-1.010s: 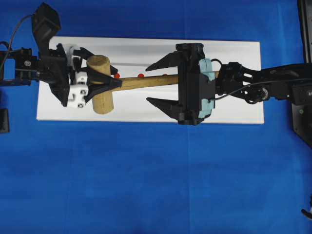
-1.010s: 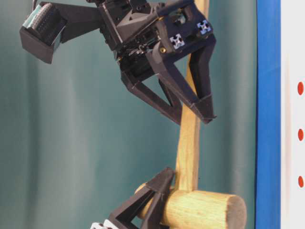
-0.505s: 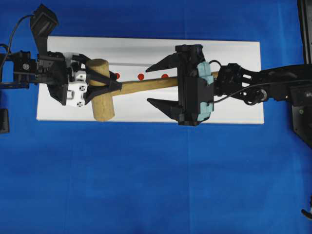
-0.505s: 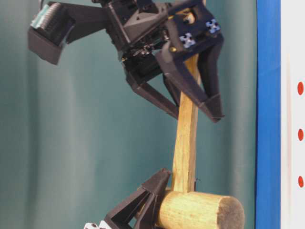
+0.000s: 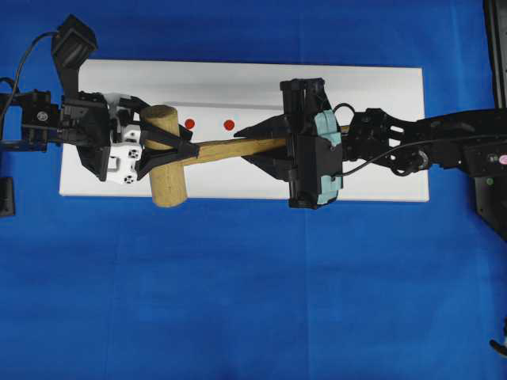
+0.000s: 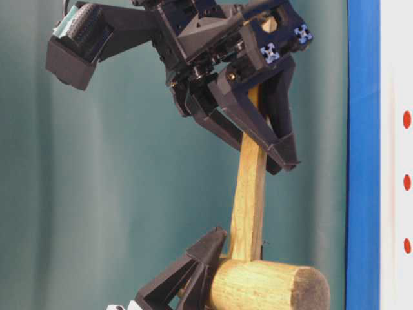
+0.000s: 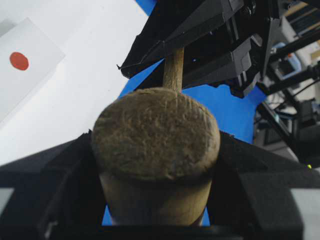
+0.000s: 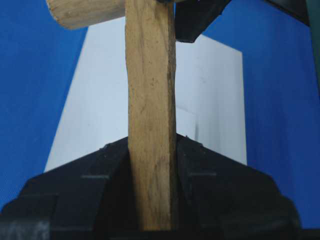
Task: Hit the mark with a hammer.
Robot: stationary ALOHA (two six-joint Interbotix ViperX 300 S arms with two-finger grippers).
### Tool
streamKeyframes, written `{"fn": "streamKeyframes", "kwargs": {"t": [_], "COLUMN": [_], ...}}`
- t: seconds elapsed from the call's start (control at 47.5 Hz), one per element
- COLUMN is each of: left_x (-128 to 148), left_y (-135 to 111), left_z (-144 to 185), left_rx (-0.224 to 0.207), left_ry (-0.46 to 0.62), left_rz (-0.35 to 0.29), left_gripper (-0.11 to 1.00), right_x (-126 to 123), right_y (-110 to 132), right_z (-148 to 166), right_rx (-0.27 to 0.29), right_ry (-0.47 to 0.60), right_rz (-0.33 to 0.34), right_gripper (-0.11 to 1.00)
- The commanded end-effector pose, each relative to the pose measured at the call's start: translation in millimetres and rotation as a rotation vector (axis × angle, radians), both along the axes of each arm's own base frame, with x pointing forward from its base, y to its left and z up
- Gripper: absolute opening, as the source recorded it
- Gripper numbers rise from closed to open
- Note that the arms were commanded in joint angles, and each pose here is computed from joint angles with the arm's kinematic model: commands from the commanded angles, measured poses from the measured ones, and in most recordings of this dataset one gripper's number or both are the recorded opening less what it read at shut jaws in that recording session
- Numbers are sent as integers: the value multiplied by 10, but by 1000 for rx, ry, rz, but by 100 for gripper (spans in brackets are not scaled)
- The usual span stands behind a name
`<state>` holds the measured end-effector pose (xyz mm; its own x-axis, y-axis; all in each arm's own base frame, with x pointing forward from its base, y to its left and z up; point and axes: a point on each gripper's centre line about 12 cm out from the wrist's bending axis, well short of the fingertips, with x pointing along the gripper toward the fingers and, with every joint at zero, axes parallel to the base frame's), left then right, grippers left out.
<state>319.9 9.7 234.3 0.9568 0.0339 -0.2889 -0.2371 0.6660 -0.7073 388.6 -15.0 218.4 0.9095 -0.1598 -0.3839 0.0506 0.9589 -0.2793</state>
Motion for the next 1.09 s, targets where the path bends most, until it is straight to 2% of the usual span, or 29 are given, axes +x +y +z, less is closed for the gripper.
{"fn": "streamKeyframes", "kwargs": {"t": [0.0, 0.21, 0.421, 0.463, 0.568, 0.631, 0.947, 1.073], "left_x": [54, 43, 42, 45, 42, 33, -186, -345], "left_y": [14, 16, 16, 16, 16, 15, 8, 1], "left_z": [190, 157, 144, 150, 144, 143, 143, 162], "left_rx": [-6, -67, -72, -72, -75, -73, -64, -41], "left_ry": [-59, -39, -21, -23, -21, -21, -35, -54], "left_rz": [7, 24, 25, 25, 26, 26, 23, 14], "left_gripper": [44, 44, 45, 51, 81, 90, 87, 87], "right_x": [32, 31, 30, 25, 5, -20, -343, -504], "right_y": [-26, -24, -24, -24, -24, -24, -33, -31], "right_z": [110, 107, 113, 114, 121, 129, 181, 171], "right_rx": [5, 6, 6, 6, 7, 9, 42, 61], "right_ry": [-32, -30, -31, -31, -33, -35, -50, -47], "right_rz": [-10, -9, -9, -9, -9, -10, -29, -33], "right_gripper": [8, 8, 8, 8, 8, 7, 8, 7]}}
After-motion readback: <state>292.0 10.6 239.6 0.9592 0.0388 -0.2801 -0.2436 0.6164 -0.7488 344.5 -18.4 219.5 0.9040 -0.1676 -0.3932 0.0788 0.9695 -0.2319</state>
